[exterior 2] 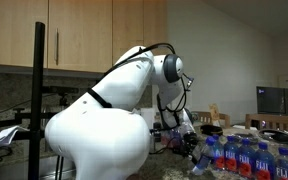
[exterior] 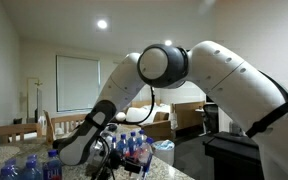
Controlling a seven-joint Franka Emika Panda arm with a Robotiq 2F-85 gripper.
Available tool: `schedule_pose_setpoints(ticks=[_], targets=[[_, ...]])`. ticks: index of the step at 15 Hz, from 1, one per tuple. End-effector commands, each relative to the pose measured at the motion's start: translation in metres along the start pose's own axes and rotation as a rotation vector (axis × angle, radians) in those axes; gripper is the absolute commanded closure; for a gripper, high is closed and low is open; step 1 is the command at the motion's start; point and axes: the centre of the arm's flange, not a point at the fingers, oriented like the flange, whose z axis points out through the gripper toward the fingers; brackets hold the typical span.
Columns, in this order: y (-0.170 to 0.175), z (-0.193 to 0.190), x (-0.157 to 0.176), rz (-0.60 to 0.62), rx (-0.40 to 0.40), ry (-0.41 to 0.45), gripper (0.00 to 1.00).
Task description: Pick up the bottles laying on the table and put them upright on the left and right side of the table
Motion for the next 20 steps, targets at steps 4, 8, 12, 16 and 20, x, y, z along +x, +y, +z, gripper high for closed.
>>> schedule_pose_setpoints(ticks=[4,8,12,16,20], targets=[[-0.015,-0.007,0.004,0.082,-0.050,0.020,0.47],[-0.017,-0.008,0.003,0.092,-0.061,0.032,0.18],[-0.018,-0.011,0.002,0.088,-0.073,0.046,0.18],[-0.017,-0.015,0.002,0.084,-0.079,0.052,0.58],[-0.017,-0.020,0.002,0.083,-0.072,0.047,0.75]])
